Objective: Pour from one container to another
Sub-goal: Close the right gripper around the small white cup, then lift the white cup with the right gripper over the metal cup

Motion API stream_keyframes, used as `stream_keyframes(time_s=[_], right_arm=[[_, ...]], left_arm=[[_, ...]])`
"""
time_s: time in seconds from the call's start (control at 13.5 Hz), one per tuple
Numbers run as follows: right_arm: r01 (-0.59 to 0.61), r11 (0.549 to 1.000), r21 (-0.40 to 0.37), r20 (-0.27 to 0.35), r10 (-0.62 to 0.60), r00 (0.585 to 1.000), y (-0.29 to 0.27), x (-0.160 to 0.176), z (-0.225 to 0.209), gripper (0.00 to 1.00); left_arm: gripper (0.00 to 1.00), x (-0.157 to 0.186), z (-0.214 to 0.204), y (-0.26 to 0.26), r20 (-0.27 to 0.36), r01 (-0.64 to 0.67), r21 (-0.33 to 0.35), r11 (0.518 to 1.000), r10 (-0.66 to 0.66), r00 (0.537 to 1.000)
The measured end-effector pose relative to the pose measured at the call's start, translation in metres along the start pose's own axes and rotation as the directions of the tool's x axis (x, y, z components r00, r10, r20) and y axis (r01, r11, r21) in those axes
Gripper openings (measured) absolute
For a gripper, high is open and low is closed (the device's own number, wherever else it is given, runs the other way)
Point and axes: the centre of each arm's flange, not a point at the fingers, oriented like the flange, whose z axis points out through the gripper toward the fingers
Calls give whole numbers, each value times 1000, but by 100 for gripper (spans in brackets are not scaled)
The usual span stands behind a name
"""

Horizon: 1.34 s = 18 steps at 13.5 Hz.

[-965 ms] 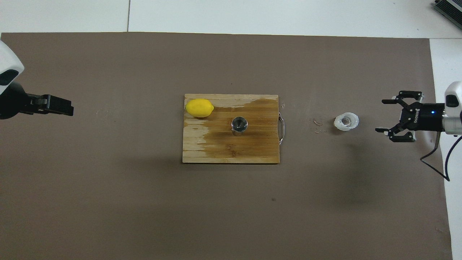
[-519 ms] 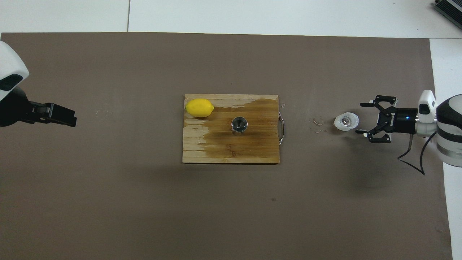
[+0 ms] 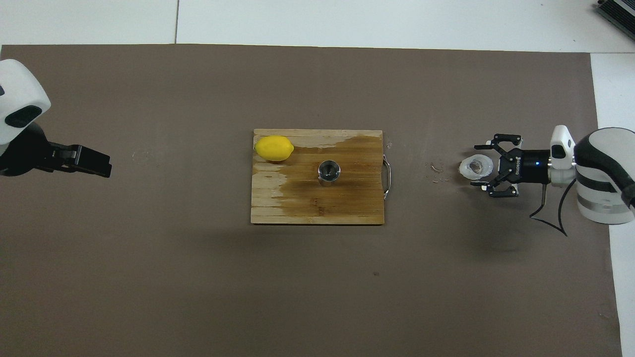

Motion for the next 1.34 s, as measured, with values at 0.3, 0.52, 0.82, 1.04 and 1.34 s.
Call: stream_keyframes(time_s=[0.3, 0.52, 0.82, 1.04, 1.34], right_arm=[[30, 999, 18, 45, -31, 999, 1, 2, 3, 49], [32, 999, 19, 47, -32, 998, 1, 2, 3, 49], [15, 999, 43, 78, -19, 997, 9, 22, 8, 49], [-17, 997, 79, 212, 0, 977, 22, 89, 13, 49], [-56, 996, 74, 319, 29, 947, 20, 187, 25, 49]], left_arm=[[100, 0, 0, -3, 0, 6, 1, 1000, -6, 1000], [100, 0, 0, -3, 0, 6, 1, 1000, -6, 1000], [100, 0, 0, -3, 0, 6, 2, 1000, -6, 1000], [100, 0, 0, -4, 0, 6, 2, 1000, -6, 1000], [100, 0, 0, -4, 0, 6, 2, 1000, -6, 1000]])
